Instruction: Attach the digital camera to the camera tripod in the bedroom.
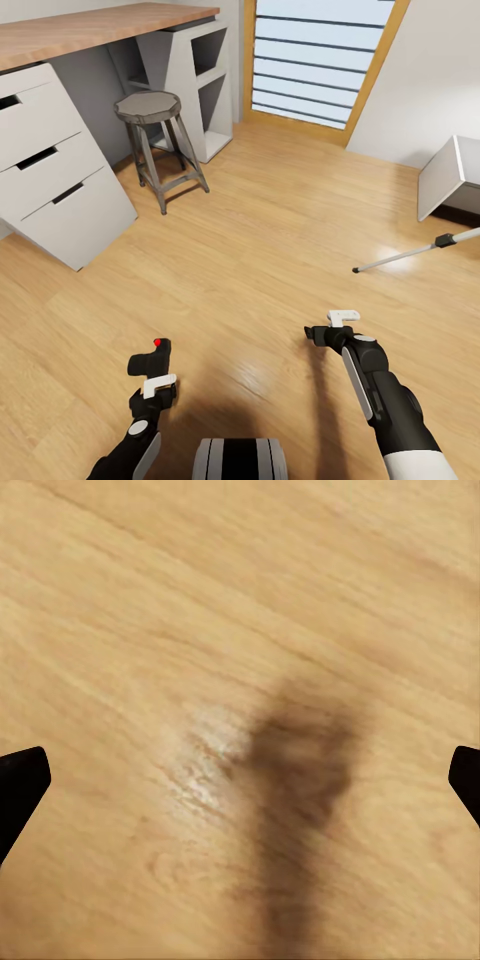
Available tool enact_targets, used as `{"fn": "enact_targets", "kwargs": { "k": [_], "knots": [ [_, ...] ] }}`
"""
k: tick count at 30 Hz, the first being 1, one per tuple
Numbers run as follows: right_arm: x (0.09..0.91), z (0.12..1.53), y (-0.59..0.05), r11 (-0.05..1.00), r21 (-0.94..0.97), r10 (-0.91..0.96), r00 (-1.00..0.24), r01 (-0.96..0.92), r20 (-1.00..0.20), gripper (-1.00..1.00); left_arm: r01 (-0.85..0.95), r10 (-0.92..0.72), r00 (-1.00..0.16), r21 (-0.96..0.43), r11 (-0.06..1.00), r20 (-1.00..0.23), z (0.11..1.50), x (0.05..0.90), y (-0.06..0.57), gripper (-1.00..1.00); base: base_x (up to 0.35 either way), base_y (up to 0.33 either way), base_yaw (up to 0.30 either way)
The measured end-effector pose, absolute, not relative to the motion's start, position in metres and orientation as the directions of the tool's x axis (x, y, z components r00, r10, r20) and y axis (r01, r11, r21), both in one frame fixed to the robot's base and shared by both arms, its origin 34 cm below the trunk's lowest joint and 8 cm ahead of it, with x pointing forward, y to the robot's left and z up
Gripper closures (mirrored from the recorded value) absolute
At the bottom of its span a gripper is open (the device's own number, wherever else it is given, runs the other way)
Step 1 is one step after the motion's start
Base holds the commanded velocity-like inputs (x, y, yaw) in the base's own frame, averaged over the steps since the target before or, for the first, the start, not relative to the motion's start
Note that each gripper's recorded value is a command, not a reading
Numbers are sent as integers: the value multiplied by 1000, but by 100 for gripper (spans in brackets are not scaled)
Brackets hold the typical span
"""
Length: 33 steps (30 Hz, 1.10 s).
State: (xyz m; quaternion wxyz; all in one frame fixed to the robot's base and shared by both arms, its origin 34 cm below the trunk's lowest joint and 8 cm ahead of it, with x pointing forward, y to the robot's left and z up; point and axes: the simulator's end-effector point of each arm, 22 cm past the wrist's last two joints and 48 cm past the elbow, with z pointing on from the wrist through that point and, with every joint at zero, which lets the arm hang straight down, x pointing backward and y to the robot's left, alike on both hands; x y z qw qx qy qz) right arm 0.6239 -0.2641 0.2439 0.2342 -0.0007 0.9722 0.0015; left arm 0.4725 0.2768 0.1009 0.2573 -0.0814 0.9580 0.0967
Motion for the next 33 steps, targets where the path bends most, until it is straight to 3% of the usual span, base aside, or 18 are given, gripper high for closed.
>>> {"fn": "enact_targets", "kwargs": {
  "k": [21, 33],
  "knots": [
    [624, 244, -264, 1000, 2, -2, -890, -3, -456, -100, -206, -104, -856, 148, 967, -507, 100, 471, 279, -100, 5, 0, 0],
    [624, 244, -264, 1000, 1, -2, -890, -3, -456, -100, -209, -107, -858, 151, 966, -503, 100, 469, 281, -100, 119, 0, 0]
  ]
}}
